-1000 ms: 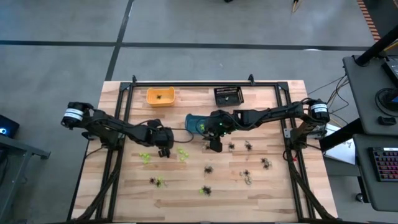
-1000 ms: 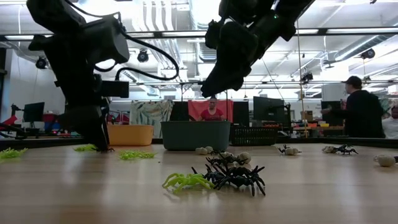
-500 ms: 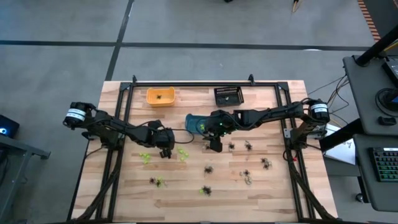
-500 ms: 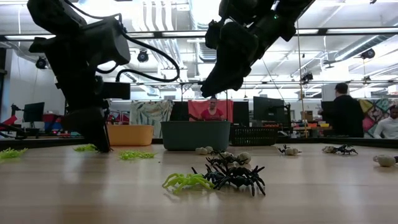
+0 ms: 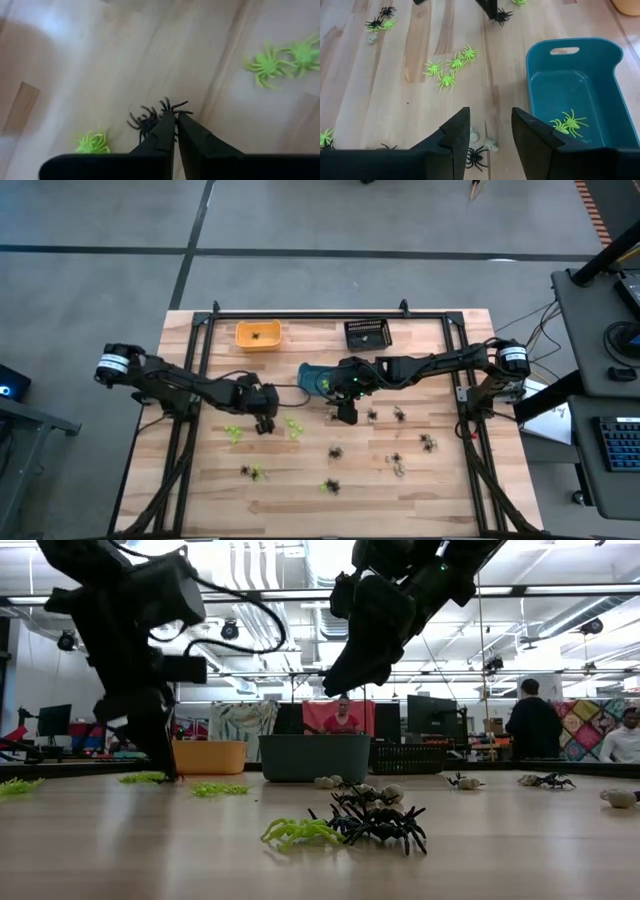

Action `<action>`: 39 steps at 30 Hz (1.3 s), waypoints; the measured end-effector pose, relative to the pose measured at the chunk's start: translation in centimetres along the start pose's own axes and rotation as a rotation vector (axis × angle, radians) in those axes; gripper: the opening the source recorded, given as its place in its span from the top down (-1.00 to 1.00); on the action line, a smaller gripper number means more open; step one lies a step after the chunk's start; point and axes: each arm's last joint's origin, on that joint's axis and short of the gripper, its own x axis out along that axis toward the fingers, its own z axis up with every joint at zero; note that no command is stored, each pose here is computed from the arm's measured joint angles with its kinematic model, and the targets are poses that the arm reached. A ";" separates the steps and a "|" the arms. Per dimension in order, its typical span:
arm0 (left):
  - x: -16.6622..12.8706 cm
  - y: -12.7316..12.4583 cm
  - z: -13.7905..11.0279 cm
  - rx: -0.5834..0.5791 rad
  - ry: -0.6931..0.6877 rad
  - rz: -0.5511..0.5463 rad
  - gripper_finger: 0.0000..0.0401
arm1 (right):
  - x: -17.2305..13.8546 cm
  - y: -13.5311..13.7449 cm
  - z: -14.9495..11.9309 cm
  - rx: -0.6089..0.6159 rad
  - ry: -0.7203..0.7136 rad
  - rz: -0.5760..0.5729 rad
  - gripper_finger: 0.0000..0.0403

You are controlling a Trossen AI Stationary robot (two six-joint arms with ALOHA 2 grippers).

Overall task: Sort Halloween decoration
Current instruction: Put the black spider toy into the yellow bin

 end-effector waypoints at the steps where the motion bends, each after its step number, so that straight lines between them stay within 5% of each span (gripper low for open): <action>1: -0.3 0.1 0.0 -0.002 -0.006 -0.006 1.00 | 0.0 0.0 0.0 0.000 0.000 0.000 0.33; 21: -5.6 1.7 0.6 -0.083 -0.215 -0.147 1.00 | 0.0 0.2 0.0 -0.003 0.000 0.003 0.33; 39: -5.5 1.6 0.4 -0.042 -0.179 -0.190 1.00 | 0.0 0.2 0.0 -0.003 -0.002 0.003 0.33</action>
